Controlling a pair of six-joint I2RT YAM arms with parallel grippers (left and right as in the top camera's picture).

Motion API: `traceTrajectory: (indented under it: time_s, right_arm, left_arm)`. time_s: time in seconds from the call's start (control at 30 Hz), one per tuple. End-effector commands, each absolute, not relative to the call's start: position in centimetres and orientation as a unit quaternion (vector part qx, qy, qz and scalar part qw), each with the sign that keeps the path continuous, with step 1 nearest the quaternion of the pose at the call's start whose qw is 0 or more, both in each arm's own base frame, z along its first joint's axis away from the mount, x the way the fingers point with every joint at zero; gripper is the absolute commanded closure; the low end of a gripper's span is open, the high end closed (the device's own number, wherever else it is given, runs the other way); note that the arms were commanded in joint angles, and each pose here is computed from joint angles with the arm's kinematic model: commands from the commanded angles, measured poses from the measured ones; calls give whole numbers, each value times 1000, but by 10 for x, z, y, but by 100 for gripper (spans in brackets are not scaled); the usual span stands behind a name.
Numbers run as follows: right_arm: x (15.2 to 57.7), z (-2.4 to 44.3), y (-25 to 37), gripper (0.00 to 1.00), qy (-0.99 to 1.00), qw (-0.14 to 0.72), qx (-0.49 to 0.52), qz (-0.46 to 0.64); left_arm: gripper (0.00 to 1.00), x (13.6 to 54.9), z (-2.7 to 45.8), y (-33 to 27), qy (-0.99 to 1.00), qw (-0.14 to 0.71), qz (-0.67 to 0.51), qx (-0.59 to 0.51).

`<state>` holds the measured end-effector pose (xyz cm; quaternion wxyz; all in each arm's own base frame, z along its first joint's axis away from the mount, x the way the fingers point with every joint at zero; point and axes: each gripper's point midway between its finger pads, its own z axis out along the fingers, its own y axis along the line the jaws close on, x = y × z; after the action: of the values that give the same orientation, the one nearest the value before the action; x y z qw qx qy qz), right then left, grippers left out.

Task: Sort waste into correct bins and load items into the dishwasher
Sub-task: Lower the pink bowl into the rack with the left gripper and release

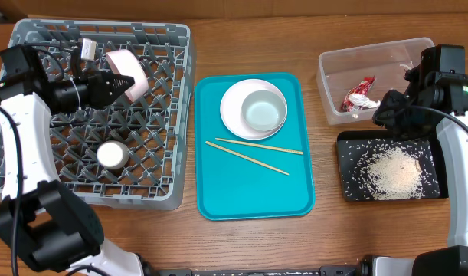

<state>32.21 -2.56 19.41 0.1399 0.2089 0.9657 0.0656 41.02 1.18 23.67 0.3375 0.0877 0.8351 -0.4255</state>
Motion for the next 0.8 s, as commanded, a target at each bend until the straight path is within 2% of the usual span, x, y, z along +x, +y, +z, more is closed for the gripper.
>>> traceTrajectory:
  time_s: [0.0,0.37,0.6,0.77]
  right_arm:
    - [325,208,-29,51,962,164,210,63]
    - [325,208,-29,52,962,164,210,63]
    - [325,208,-29,52,962,164,210,63]
    - [324,208,-29,52,962,163,210,62]
  left_arm:
    - [96,419,222,24,828,336,-441,78]
    - [96,426,169,64,834,305,-460,5]
    - [96,426,208,52,771,361,-523,39]
    - [96,428,205,55,777,366,-510,46]
